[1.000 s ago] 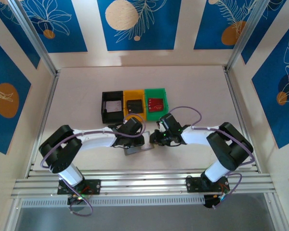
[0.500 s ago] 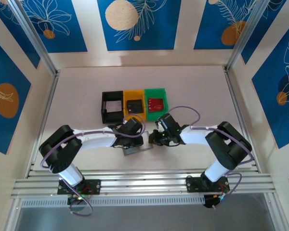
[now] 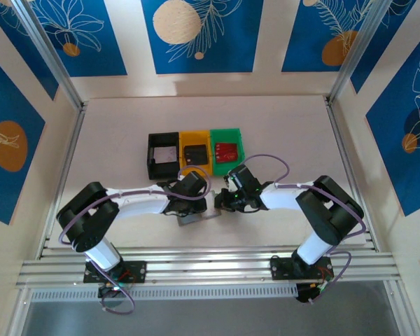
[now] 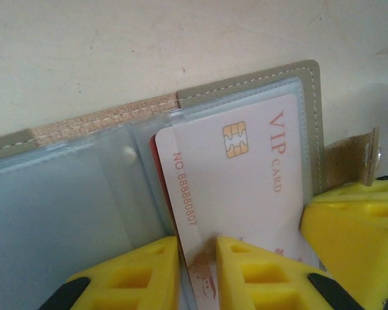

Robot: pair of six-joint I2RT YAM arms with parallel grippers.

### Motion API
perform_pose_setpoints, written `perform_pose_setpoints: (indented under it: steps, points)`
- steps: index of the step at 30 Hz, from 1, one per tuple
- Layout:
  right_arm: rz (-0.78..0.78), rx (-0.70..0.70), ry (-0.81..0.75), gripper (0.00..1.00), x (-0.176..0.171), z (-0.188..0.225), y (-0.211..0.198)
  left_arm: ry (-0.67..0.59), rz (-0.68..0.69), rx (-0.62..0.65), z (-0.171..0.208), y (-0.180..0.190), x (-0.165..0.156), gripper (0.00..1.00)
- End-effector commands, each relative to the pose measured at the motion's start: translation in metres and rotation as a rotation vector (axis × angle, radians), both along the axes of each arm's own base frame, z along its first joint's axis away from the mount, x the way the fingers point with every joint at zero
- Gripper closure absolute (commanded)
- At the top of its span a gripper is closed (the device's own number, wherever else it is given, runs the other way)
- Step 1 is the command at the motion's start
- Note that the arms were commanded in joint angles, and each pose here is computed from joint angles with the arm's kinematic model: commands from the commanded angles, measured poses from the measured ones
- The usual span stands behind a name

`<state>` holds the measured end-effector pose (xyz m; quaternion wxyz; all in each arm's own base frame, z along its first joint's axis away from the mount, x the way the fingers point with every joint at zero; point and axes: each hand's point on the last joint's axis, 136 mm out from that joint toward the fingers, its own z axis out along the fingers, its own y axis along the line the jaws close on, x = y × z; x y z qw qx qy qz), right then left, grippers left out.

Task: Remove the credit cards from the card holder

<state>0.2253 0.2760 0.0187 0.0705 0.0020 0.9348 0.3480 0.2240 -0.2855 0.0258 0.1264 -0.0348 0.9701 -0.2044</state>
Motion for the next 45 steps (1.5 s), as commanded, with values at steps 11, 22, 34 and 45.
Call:
perform_pose_setpoints:
  steps: [11,22,34,45]
  points:
    - [0.042,-0.066,0.119,0.92,-0.030,-0.031,-0.002,-0.042,-0.011,-0.063,0.012,-0.010,-0.001,0.83]
    - [0.045,-0.066,0.123,0.92,-0.031,-0.032,-0.001,-0.073,-0.020,-0.162,0.027,-0.022,0.000,0.83]
    - [0.051,-0.065,0.127,0.92,-0.034,-0.034,0.001,-0.129,-0.009,-0.238,0.047,-0.024,0.003,0.83]
    - [0.054,-0.067,0.128,0.92,-0.035,-0.035,0.001,-0.137,-0.004,-0.241,0.050,-0.022,0.003,0.86]
